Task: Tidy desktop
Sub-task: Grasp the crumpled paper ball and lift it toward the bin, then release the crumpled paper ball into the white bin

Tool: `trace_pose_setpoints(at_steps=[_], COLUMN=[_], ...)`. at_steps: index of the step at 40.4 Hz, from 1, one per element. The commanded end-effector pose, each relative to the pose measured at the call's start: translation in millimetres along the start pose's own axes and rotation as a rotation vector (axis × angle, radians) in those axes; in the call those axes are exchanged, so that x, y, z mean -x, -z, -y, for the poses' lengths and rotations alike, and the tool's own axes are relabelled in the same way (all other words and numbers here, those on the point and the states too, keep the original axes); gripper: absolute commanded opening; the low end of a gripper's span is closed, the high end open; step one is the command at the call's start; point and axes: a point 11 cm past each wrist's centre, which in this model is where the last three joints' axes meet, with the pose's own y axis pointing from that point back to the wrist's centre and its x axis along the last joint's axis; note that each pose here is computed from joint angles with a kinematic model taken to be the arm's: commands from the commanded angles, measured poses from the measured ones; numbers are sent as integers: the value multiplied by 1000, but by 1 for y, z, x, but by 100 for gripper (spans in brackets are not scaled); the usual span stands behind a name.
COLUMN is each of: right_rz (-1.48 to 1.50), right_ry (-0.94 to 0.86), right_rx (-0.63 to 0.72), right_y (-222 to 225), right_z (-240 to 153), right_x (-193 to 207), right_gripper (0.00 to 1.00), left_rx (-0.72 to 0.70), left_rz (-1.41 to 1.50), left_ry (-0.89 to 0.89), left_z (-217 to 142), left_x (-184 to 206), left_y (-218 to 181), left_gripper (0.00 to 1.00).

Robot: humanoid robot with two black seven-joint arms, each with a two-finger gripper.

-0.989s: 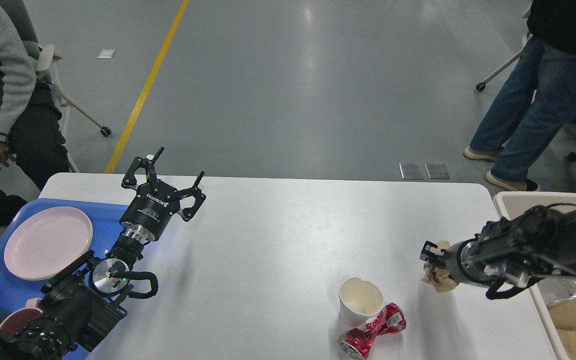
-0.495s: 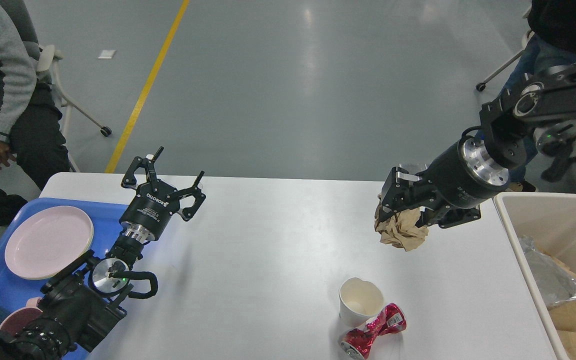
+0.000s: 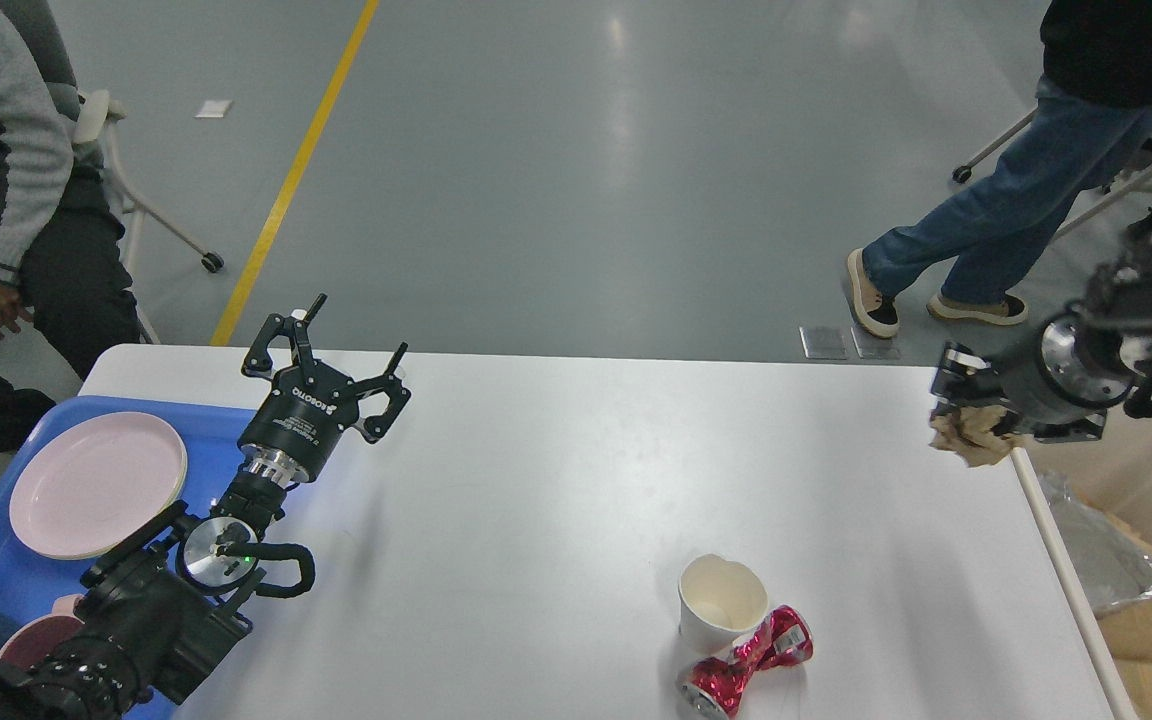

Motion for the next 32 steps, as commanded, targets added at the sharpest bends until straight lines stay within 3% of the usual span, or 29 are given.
trace_pose_setpoints(at_steps=[1, 16, 23, 24, 25, 26, 27, 28, 29, 32], right_rz=[66, 265, 375, 388, 407, 415, 419, 423, 422, 423], right_ry=[-109, -339, -416, -424, -425, -425, -420, -422, -417, -413], right_rx=[129, 384, 381, 376, 367, 365, 365, 366, 369, 373], right_y=[-70, -191, -194, -194, -193, -194, -195, -195, -197, -199], right_z=[45, 108, 122, 121, 122, 122, 123, 123, 124, 125], right_x=[-17, 13, 28, 28, 28, 29, 31, 31, 34, 36], right_gripper=[0, 0, 0, 5, 38, 98, 100, 95, 100, 100], left_rx=[0, -1, 0, 0, 0, 0, -1, 0, 0, 0], left_rz=[0, 0, 0, 0, 0, 0, 0, 0, 0, 0], left_ry=[1, 2, 2, 1, 2, 1, 1, 1, 2, 1], left_z=[0, 0, 1, 0, 1, 0, 0, 0, 1, 0], left_x=[0, 1, 1, 0, 1, 0, 0, 0, 1, 0], left_y=[0, 0, 0, 0, 0, 0, 0, 0, 0, 0], left_gripper=[97, 97, 97, 97, 97, 97, 97, 97, 97, 97])
